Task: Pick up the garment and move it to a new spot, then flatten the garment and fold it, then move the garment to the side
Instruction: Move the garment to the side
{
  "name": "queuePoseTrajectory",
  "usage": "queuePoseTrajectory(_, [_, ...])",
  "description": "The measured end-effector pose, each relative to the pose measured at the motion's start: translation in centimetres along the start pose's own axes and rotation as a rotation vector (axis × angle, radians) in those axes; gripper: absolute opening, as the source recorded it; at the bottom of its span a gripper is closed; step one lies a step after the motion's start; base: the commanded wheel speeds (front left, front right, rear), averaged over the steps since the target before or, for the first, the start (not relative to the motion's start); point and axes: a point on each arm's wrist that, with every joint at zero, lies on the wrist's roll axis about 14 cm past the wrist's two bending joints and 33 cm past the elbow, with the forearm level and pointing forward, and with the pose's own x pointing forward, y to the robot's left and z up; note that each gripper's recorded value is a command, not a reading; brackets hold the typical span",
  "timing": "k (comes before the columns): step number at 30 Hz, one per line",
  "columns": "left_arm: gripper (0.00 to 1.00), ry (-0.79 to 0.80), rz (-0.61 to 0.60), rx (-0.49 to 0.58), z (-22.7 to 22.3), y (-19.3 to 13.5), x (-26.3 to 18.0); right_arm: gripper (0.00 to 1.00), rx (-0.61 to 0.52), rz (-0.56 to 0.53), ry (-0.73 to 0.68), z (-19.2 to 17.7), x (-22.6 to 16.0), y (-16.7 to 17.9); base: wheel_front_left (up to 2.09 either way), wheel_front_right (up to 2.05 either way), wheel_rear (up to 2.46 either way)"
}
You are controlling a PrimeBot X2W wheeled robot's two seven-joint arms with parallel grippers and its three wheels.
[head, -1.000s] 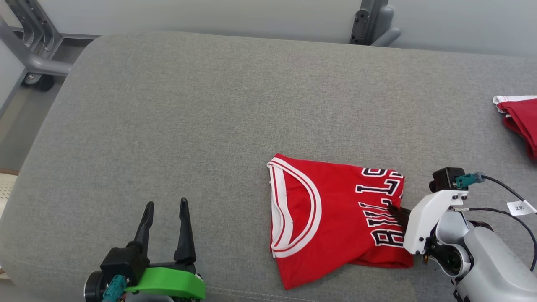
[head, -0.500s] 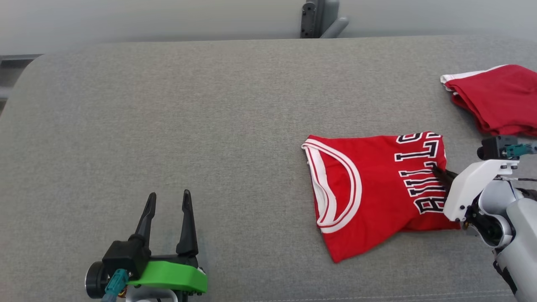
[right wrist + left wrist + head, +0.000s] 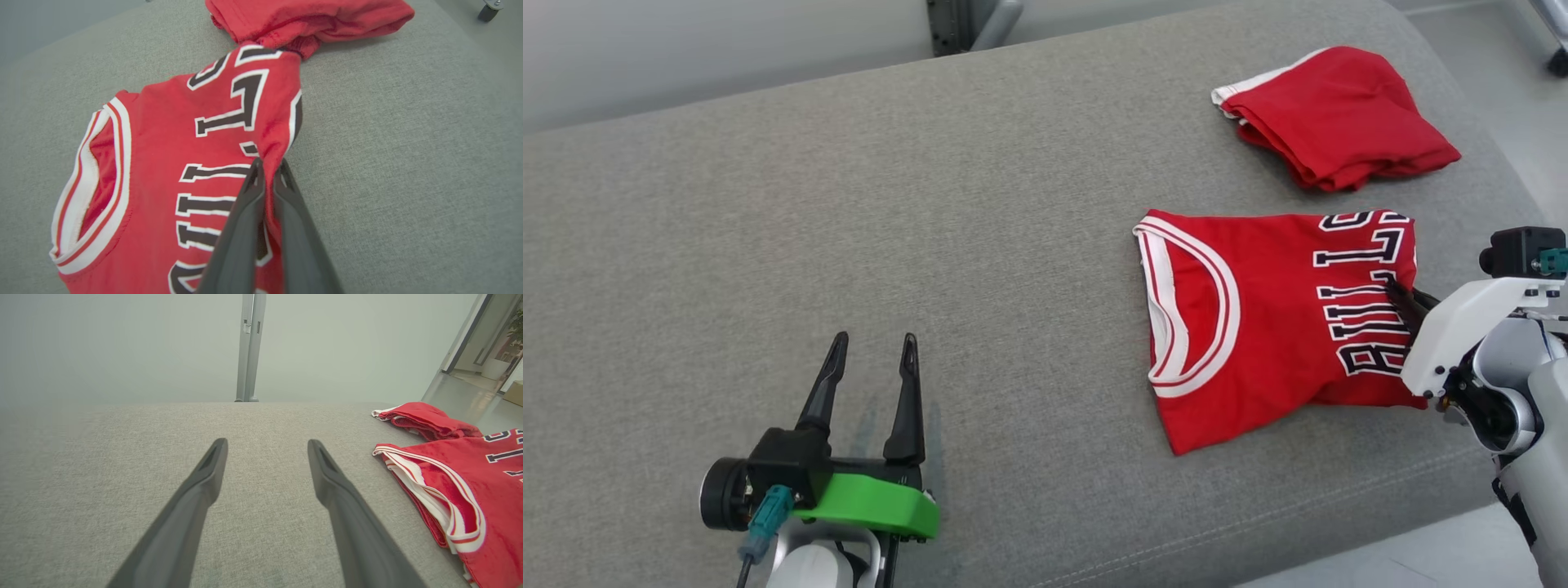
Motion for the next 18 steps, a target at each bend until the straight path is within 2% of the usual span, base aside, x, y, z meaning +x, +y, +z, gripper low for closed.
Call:
queuePoseTrajectory(10, [1.0,0.054,-0.118,-0.024,-2.4,-3.3,2.2,0.0,0.025,-0.085,0.007,-1.0,-1.5,-2.9,0.0,0.0,0.0])
queuePoseTrajectory(14, [1.0,0.05,-0.103,-0.023,-2.2,-2.9,1.9,0.0,-0.005,-0.054,-0.016,0.2,-1.1,-1.8,0.0,0.0,0.0])
queuePoseTrajectory(18, [1.0,0.039,-0.076,-0.019,-1.6,-2.2,1.4,0.0,-0.049,-0.008,-0.062,3.2,-0.6,0.0,0.0,0.0,0.0])
